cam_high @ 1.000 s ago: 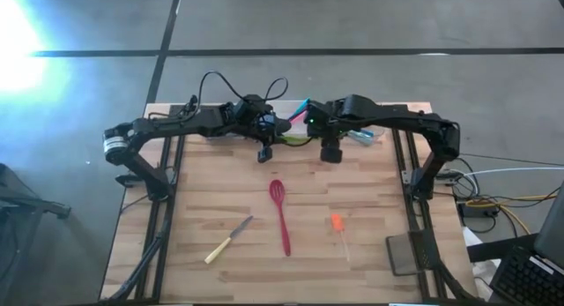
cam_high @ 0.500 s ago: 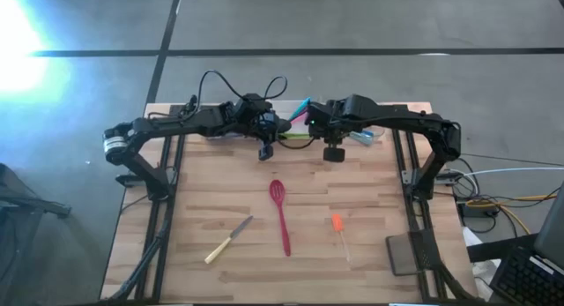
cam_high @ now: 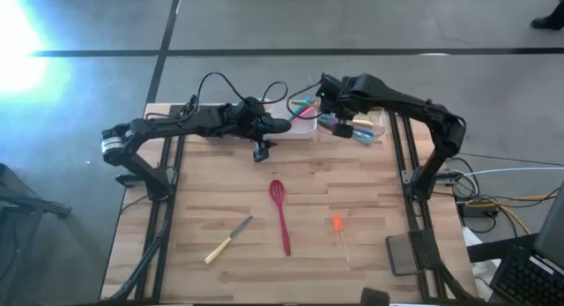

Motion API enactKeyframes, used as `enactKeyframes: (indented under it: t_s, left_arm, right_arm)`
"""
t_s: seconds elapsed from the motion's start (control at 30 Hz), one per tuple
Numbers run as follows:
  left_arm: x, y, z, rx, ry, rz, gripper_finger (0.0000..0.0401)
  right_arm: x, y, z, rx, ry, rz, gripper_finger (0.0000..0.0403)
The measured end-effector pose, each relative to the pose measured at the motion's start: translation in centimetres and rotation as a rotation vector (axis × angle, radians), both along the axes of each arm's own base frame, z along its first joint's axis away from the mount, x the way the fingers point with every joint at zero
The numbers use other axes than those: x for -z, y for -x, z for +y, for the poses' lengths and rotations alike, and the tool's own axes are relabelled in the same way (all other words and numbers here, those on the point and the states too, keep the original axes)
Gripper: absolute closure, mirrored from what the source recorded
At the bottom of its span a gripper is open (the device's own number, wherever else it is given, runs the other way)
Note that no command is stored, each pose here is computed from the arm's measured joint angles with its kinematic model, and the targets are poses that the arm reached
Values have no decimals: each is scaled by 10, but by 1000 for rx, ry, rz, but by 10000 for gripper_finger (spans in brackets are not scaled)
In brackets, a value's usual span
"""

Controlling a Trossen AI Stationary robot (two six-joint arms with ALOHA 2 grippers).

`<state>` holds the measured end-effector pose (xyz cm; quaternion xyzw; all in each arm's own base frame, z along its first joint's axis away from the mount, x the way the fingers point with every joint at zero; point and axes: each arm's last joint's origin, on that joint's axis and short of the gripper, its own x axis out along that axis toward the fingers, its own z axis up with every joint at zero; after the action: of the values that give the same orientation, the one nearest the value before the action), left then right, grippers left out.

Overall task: Pick & Place Kitchen Items
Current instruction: Put the green spatula into the white bin

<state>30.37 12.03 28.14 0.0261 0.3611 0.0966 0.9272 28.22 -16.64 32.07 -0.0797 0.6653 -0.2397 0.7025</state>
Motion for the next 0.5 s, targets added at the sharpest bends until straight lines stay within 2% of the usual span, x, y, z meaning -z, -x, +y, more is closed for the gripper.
enactKeyframes:
  t_s: [0.2,0.5]
  left_arm:
    - [14,16,-7,-25,32,11,181]
    - [11,50,-20,-95,69,-111,188]
  right_arm:
    - [3,5,-28,-11,49,64,381]
    - [7,-26,-56,-142,42,138,381]
